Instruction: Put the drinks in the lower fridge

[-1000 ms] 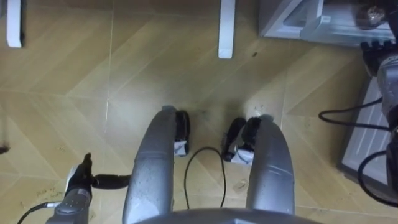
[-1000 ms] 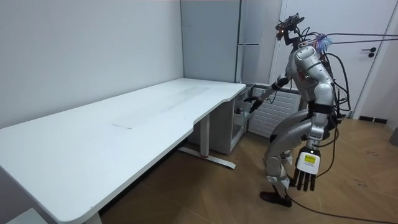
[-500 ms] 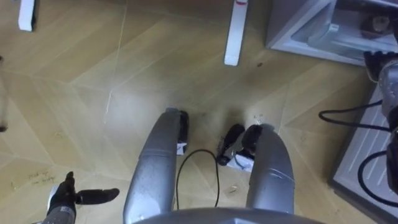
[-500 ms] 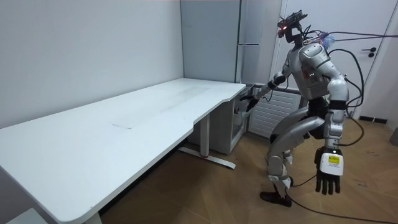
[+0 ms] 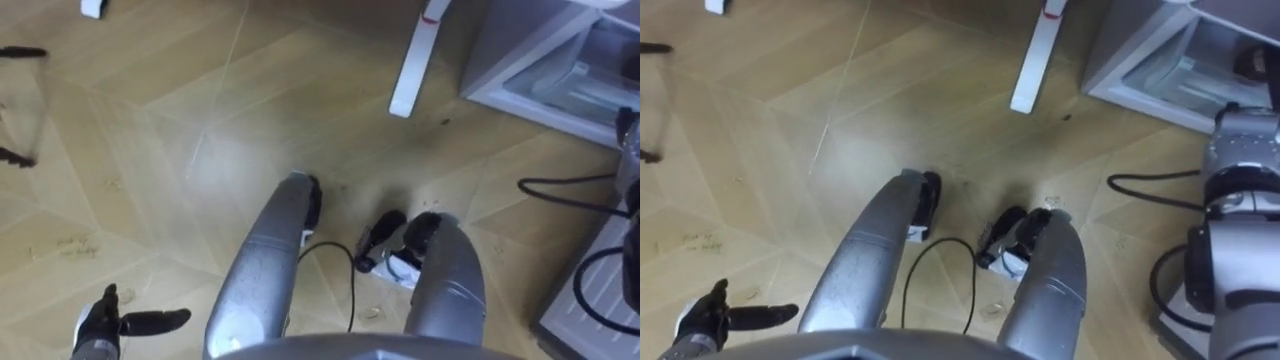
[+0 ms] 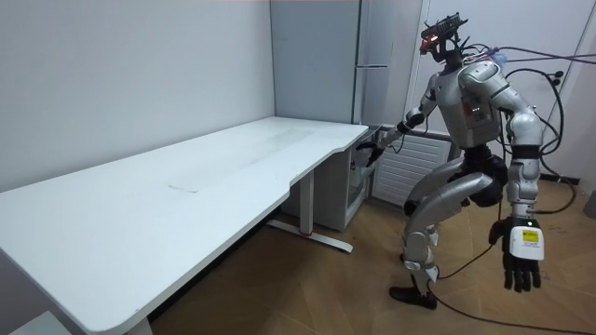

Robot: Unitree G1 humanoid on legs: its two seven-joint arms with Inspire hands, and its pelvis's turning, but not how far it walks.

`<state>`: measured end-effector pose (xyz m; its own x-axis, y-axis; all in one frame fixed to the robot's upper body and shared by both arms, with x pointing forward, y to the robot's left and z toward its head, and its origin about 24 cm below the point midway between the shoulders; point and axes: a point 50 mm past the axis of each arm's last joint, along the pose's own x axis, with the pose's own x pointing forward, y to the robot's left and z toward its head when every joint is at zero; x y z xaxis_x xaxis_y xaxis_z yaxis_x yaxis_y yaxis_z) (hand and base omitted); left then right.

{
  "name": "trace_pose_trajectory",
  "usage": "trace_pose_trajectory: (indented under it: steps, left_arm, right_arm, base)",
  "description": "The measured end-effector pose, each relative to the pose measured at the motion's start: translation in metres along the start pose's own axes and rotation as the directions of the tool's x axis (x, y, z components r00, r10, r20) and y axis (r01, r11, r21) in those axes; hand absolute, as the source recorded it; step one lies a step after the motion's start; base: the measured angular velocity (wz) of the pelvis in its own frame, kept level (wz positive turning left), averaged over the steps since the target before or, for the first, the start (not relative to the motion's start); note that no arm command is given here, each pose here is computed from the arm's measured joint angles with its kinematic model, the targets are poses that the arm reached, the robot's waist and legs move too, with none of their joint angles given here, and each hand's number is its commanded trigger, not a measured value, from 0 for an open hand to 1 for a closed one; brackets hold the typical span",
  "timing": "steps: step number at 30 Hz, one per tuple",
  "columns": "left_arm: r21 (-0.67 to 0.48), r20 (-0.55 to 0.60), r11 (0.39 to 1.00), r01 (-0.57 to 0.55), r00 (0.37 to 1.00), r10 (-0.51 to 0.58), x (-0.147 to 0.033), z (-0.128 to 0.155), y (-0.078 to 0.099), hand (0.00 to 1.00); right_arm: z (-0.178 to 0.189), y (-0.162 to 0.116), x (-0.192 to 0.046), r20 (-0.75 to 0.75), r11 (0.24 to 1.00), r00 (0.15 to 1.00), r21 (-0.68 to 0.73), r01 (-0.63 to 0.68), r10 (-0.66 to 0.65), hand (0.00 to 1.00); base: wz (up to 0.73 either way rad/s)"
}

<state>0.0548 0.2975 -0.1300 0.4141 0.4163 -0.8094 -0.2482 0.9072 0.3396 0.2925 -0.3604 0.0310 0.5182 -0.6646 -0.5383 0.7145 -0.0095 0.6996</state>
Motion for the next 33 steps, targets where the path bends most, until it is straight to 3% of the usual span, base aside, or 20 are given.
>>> trace_pose_trajectory:
  steps: [5,33]
  left_arm:
    - [-0.035,0.011,0.999,-0.036,0.999,0.036,0.000,0.000,0.009,0.00]
    - [-0.027,-0.003,0.999,-0.030,1.000,0.030,-0.001,-0.008,0.012,0.00]
  right_arm:
    - [0.001,0.001,0.000,0.001,1.000,1.000,0.015,0.005,-0.005,0.00]
    - [0.002,0.017,-0.006,-0.044,0.989,0.997,0.132,0.064,-0.058,0.00]
  base:
    - [0.12]
    - [0.04]
